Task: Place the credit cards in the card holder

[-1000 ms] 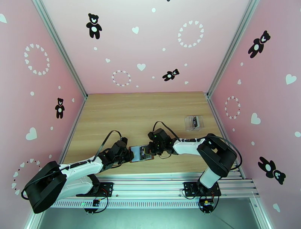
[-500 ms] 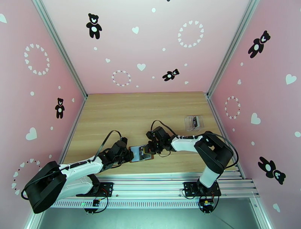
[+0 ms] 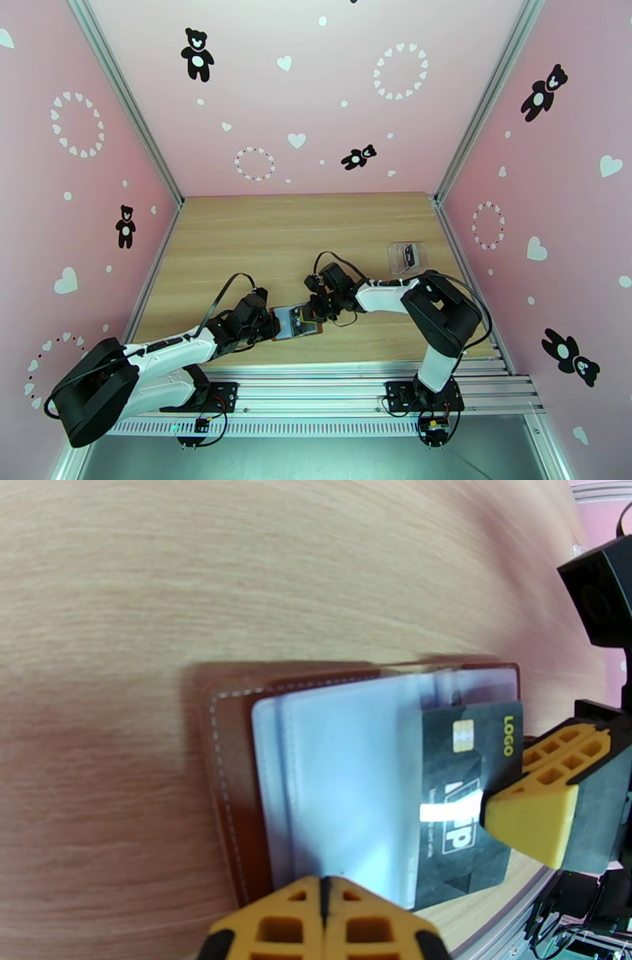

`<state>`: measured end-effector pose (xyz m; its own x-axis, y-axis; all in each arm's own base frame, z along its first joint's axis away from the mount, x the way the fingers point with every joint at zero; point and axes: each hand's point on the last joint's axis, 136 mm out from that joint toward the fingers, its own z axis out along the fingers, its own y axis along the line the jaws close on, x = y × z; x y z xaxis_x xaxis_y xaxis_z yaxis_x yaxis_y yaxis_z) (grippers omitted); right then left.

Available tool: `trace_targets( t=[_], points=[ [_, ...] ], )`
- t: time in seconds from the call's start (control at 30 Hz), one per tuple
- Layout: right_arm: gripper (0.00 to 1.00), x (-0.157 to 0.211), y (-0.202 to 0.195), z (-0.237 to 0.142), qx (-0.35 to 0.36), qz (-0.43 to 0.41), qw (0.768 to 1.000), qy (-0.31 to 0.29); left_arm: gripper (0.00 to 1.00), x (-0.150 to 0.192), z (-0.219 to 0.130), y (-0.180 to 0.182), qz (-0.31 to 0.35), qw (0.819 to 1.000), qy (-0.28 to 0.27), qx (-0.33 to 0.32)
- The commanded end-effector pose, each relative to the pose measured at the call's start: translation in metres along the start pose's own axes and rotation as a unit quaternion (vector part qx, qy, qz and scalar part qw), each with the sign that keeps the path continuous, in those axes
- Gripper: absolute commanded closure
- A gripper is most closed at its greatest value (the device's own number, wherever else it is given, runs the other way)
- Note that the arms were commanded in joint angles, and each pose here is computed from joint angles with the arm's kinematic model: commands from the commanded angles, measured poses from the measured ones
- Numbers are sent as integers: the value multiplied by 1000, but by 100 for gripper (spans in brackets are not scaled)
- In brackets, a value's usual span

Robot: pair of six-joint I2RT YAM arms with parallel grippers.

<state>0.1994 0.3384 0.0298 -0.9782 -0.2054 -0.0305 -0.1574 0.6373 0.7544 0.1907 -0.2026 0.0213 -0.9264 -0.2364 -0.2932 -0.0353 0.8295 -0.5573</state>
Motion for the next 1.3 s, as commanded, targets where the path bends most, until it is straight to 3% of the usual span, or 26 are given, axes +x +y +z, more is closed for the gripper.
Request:
trace_targets(
  t=[0.0,0.37,0.53,0.8,1.03,1.27],
  points=[
    [100,12,-22,10,35,24,999,26,98,3,1,13,4,999,8,-34],
    [97,13,-16,15,31,19,999,27,98,3,0,11,4,999,8,-31],
    [79,13,-15,8,49,12,999,19,98,2,-3,10,5,1000,6,-29],
    [64,11,-16,-6,105,-10,994,4,98,3,-4,12,4,1000,5,-29],
    [64,14,-13,-4,113,-13,994,4,98,3,-3,12,3,1000,5,-28],
    [79,11,-9,-2,112,-11,994,-3,98,4,-3,12,2,1000,5,-27]
  ],
)
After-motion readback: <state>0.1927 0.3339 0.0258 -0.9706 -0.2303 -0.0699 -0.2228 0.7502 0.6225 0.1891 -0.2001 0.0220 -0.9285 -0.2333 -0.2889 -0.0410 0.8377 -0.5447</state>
